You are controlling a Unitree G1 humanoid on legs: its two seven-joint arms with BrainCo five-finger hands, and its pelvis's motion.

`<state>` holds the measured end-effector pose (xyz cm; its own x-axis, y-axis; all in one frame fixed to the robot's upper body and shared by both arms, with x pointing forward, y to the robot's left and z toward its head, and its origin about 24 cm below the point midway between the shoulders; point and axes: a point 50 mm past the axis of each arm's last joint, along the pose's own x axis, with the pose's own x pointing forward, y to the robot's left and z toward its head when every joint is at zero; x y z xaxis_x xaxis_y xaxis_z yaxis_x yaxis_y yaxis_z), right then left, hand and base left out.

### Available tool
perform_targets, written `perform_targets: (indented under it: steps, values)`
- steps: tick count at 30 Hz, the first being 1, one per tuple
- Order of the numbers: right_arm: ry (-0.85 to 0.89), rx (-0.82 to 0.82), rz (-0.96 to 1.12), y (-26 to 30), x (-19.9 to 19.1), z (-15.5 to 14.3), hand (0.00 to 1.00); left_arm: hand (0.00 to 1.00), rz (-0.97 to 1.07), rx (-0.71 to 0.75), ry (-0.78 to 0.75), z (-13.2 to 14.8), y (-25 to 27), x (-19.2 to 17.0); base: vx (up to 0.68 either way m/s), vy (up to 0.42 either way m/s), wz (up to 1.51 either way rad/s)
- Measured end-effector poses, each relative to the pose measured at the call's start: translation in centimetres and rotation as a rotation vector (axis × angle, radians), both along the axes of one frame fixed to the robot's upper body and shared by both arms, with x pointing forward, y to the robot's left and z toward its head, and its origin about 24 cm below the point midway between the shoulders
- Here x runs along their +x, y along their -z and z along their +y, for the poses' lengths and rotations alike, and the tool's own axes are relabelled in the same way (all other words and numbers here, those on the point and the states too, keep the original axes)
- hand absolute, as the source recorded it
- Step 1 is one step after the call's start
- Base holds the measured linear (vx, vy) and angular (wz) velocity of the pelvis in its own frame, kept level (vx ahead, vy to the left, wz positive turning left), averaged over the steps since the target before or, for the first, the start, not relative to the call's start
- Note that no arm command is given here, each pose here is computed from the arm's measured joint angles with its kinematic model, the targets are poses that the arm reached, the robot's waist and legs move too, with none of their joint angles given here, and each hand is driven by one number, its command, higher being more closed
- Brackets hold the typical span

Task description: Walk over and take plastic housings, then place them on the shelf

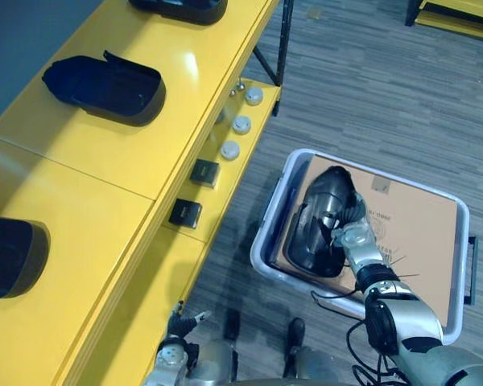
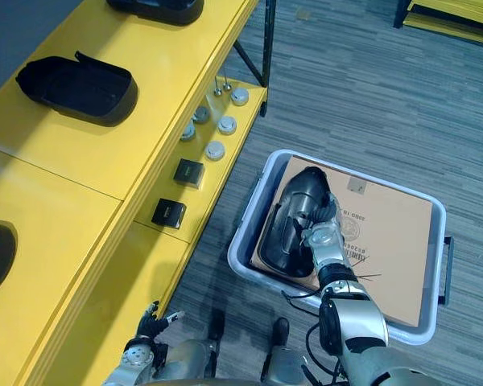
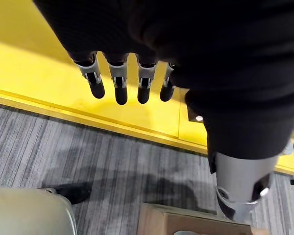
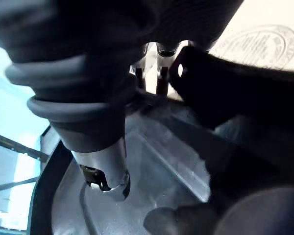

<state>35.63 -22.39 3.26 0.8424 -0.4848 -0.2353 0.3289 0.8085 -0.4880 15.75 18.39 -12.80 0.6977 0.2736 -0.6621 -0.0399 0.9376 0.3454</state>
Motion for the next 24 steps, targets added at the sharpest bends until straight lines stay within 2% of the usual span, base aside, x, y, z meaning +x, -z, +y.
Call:
perform_targets:
  steps: [9,18,24]
  values:
    - [-0.045,0.036,0.068,1.9,-0.6,2.2,1.0,0.0,-0.001,0.005,0.019,-0.2,-0.1,0.5,-0.08,0.001,-0.08]
    - [-0.056,-0.035,-0.141,-0.9,-1.4,1.7,1.0,0.0,-0.001,0.004,0.017,-0.2,-0.1,0.5,0.03,0.009,-0.1]
    - [0.01,-0.083,-0.283,-2.2,-4.2,0.4,1.0,0.0,-0.018,0.0,0.008,-0.2,-0.4,0.6,0.02,0.004,0.01]
